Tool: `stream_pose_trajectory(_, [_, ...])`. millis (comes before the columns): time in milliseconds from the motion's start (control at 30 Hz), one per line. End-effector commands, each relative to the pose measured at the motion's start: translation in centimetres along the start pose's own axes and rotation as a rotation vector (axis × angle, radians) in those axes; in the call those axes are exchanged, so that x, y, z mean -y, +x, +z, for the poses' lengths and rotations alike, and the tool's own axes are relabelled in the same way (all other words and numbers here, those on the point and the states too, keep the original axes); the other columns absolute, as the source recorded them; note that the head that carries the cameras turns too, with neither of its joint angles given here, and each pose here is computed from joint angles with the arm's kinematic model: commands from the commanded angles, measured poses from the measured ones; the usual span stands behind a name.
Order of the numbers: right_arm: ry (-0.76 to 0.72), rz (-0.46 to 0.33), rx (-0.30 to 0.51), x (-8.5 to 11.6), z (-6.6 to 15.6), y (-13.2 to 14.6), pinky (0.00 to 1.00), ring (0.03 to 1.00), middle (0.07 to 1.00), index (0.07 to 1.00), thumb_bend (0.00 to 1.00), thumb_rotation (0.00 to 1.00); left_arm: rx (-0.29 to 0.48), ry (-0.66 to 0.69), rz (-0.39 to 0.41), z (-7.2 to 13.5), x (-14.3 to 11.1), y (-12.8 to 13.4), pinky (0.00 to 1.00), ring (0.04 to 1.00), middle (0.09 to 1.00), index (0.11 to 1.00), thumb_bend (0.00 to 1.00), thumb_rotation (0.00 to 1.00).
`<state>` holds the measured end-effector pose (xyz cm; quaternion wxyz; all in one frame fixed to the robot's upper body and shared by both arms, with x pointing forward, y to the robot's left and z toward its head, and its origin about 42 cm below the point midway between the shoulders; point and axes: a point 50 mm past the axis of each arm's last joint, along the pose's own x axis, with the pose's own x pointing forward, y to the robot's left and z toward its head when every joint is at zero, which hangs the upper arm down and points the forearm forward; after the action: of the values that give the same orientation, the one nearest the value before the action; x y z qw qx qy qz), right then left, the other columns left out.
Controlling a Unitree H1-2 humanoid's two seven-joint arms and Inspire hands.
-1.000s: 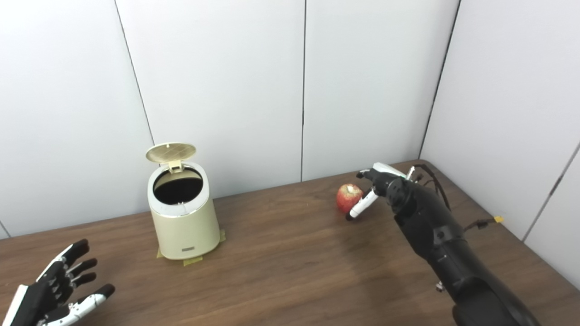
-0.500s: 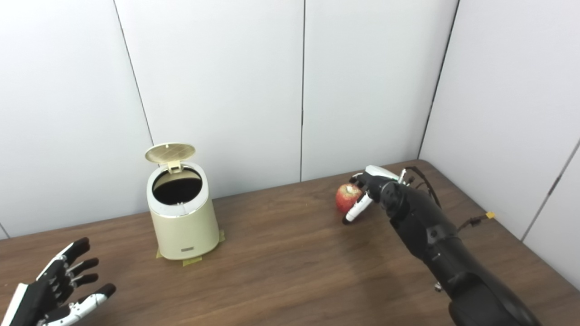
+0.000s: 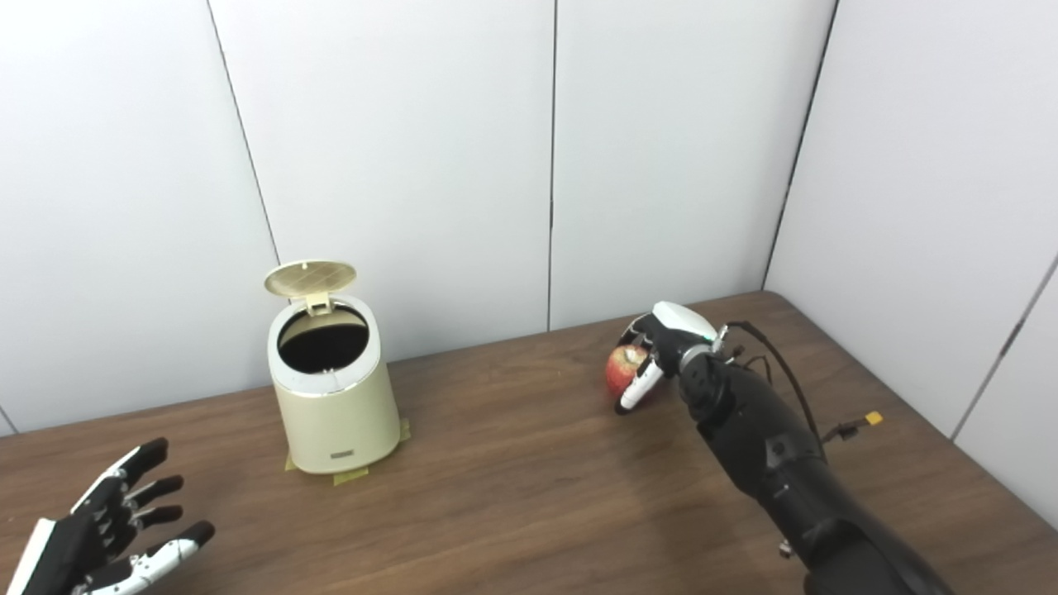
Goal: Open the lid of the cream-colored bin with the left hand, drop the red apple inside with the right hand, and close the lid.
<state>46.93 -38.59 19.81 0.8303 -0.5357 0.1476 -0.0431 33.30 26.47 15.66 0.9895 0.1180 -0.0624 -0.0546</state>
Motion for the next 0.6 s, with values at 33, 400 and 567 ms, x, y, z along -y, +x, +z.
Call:
stream_pose_trajectory(33, [0.010,-0.122,0.074,2.7,1.1,0.3,0.53,0.570,0.546,0.451,0.52,0.00,0.071,0.009,0.000,1.7,-0.5,0.7,0.73,0.827,0.927,0.888,0.66,0.00])
stream_pose_trajectory(400, [0.038,-0.239,0.117,1.8,0.6,0.1,0.44,0.493,0.516,0.463,0.53,0.00,0.070,-0.002,-0.016,1.3,-0.3,0.8,0.72,0.826,0.931,0.880,0.66,0.00])
stream_pose_trajectory(567, [0.057,-0.304,0.207,3.5,2.0,-0.7,0.38,0.420,0.492,0.504,0.52,0.00,0.064,-0.007,-0.020,1.2,-0.2,0.8,0.74,0.831,0.932,0.876,0.66,0.00])
